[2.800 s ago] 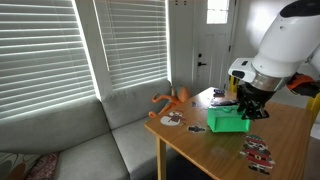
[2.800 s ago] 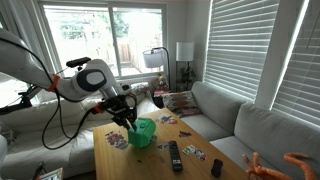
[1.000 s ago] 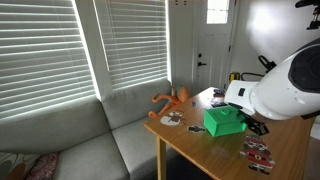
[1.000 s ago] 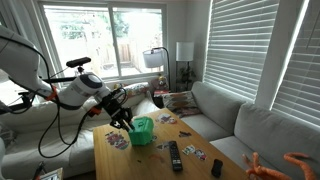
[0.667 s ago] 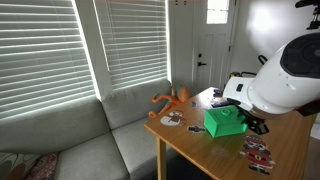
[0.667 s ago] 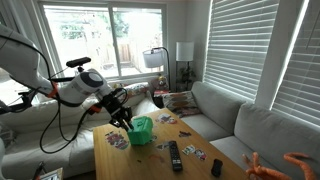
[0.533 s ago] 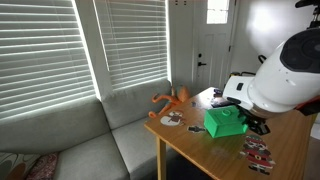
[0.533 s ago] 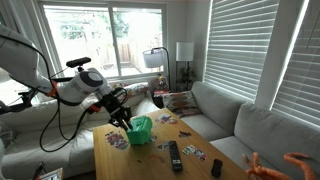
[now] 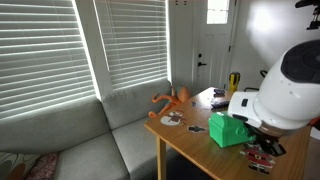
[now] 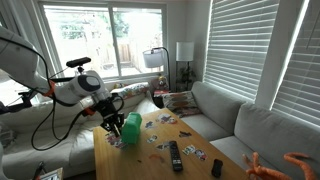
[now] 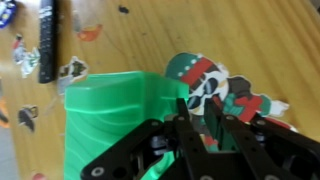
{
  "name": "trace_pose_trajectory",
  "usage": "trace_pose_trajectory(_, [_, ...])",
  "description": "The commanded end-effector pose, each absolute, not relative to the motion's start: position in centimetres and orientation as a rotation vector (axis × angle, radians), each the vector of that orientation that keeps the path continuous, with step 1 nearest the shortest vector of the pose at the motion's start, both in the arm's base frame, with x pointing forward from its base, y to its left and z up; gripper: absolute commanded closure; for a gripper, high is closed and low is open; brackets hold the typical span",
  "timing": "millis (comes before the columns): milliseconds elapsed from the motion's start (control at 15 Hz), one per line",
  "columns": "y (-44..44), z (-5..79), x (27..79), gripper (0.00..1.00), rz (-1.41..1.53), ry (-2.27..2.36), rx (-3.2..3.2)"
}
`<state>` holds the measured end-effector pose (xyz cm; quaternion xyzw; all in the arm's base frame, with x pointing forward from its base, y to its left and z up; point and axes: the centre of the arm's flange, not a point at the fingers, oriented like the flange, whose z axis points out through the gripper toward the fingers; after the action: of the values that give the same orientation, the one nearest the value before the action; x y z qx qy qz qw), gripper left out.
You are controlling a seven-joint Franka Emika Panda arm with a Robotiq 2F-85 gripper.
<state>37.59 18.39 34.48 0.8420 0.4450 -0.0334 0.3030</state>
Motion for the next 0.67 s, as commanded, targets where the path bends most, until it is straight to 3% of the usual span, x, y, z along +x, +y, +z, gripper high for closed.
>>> trace_pose_trajectory(0, [19.0,28.6,36.3,0.94,-0.267,1.273,2.342])
trace_pose_trajectory(200, [18.9,29.5,36.8,0.94,-0.266,1.276,2.369])
trace_pose_trajectory(267, [18.7,29.6,37.1,0.5,-0.256,1.267,2.382])
trace_pose_trajectory(400, [18.4,30.7,37.4,0.43,-0.231,1.254,2.415])
trace_pose_trajectory(600, [18.0,33.5,37.6,0.23,-0.172,1.213,2.471])
